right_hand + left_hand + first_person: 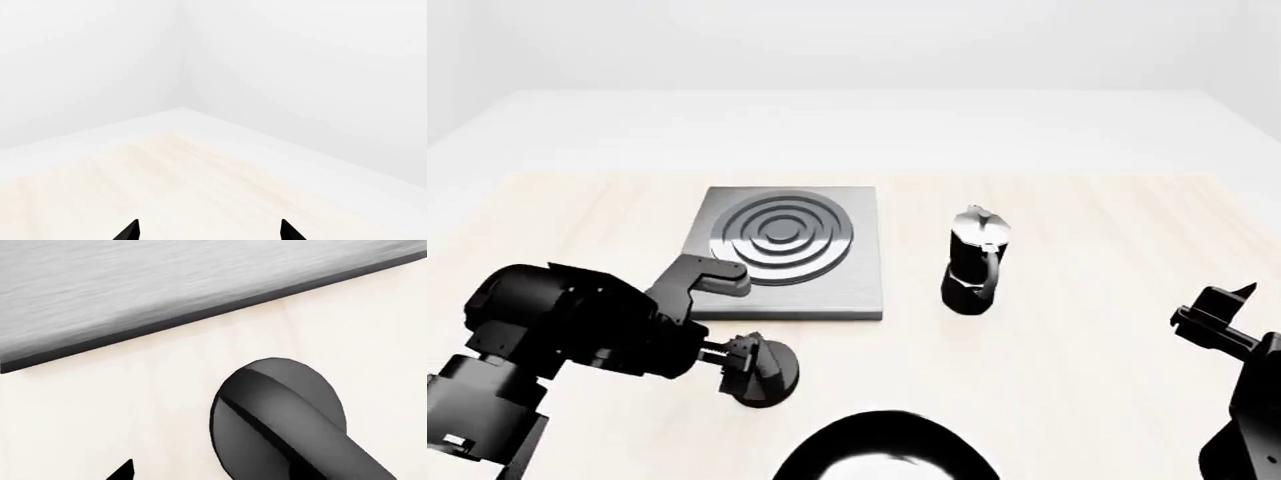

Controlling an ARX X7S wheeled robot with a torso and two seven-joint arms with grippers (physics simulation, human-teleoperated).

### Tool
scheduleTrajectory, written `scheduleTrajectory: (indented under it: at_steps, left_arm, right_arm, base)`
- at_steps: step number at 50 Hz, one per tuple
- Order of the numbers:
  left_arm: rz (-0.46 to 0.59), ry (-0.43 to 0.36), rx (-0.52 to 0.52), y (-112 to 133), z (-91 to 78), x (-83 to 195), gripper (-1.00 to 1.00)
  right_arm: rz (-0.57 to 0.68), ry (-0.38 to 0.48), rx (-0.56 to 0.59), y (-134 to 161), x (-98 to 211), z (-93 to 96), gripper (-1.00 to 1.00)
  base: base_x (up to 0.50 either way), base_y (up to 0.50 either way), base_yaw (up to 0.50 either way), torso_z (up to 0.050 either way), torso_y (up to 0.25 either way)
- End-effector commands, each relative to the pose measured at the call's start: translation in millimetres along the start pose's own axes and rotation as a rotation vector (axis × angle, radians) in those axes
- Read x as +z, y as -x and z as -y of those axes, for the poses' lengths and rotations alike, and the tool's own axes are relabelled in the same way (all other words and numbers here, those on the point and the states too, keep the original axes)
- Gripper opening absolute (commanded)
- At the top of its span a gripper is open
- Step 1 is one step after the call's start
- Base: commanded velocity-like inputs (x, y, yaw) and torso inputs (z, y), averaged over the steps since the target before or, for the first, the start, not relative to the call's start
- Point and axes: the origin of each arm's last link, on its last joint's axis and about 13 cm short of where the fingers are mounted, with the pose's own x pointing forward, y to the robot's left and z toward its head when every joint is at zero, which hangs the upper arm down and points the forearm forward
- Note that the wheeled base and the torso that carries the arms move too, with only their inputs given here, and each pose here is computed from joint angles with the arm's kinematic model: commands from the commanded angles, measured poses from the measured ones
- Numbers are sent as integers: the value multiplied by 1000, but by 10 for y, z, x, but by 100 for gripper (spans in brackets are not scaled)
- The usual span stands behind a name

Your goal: Turn on the stove and put the frying pan on it.

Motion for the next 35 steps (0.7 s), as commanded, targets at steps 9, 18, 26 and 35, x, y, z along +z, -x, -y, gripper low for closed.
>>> scheduleTrajectory:
  at_steps: [9, 18, 26, 35]
  left_arm:
    - [65, -39, -94, -56, 173, 181, 100]
    - [87, -48, -119, -81, 215, 271, 100]
    - [120, 37, -39, -156, 180, 371, 100]
    - [198, 63, 7, -78, 180, 432, 100]
  right_arm:
    - [2, -5, -5, 8, 11, 19, 100]
    - [2, -5, -8, 10, 13, 26, 100]
    - [1, -6, -6, 14, 3, 27, 100]
    - [2, -5, -7, 18, 6, 27, 100]
  base:
    - [0, 0, 0, -1, 0]
    - [0, 0, 0, 0, 0]
    - [0, 0, 0, 0, 0]
    - [0, 0, 0, 0, 0]
